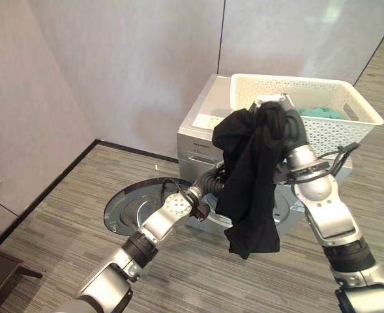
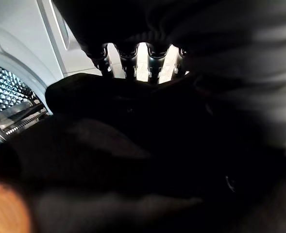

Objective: Grab the laundry basket,head to the washer,open it,put in the laundry and shut it.

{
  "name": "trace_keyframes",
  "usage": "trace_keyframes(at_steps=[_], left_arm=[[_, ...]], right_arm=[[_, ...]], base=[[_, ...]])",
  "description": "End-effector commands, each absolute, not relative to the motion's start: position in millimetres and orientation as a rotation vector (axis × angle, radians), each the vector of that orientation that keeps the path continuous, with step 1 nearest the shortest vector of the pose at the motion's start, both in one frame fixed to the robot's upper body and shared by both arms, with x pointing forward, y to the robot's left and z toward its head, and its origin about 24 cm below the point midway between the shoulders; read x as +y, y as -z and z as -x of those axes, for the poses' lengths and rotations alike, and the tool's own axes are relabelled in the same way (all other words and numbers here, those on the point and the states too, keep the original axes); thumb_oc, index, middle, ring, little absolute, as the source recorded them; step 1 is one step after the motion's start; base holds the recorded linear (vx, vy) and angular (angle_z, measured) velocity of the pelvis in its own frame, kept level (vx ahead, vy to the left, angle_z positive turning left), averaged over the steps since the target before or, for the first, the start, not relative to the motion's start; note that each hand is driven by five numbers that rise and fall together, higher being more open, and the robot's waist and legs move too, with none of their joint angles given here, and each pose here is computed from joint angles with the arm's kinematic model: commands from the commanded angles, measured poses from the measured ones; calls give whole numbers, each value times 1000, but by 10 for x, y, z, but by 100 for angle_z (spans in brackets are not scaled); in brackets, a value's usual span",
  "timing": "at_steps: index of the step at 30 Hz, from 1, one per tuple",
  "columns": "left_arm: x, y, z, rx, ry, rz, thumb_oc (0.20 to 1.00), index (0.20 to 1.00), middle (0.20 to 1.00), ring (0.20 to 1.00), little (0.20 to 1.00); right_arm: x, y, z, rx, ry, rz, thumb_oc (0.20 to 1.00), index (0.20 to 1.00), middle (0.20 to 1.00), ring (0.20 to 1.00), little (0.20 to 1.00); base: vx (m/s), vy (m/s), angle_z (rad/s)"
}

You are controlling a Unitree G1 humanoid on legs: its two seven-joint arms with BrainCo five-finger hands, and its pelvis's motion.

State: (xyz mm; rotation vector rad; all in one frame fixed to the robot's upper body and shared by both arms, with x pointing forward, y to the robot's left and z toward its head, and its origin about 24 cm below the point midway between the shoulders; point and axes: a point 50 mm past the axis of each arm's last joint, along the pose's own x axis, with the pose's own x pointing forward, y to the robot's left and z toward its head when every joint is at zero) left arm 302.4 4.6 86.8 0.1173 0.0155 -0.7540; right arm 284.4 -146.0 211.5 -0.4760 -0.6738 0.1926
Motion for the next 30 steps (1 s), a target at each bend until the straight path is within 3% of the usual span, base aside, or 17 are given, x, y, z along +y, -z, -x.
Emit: trace_keyframes(at_steps=[1,5,6,22,24,26,27,28,30], left_arm=[[-231,-1201,-3095,-116,821,-120,1000,1000,1000,1000,1000],[-253,-1238,-3076,-133,836,-108,1000,1000,1000,1000,1000],[-261,-1231,-3035,-131,850,-73,200,200,200,200,200],[152,-1498,-3170,-357,658,-151,200,200,200,200,200],[180,-1473,-3168,-344,649,-125,200,200,200,200,200],[201,-1457,-3167,-338,641,-113,200,200,200,200,200],[231,-1412,-3159,-319,626,-82,200,200,200,200,200],[246,-1373,-3149,-301,623,-63,200,200,200,200,200],[266,-1339,-3150,-284,611,-40,200,200,200,200,200]], right_arm=[[-1395,-2513,-2824,-854,-178,451,200,200,200,200,200],[-1401,-2509,-2829,-852,-175,451,200,200,200,200,200],[-1405,-2504,-2837,-849,-172,451,200,200,200,200,200],[-1507,-2197,-2927,-705,-200,429,200,200,200,200,200],[-1520,-2111,-2980,-649,-211,391,241,241,241,241,241],[-1521,-2078,-3001,-627,-219,370,413,413,413,413,413],[-1517,-1977,-3046,-568,-230,293,595,595,595,595,595],[-1493,-1923,-3068,-535,-252,235,1000,1000,1000,1000,1000],[-1463,-1856,-3094,-496,-270,176,1000,1000,1000,1000,1000]], base=[[-18,5,8],[0,0,0],[0,0,0],[0,-2,0],[0,0,0],[0,0,0],[0,0,0],[0,0,0],[-1,-12,-5]])
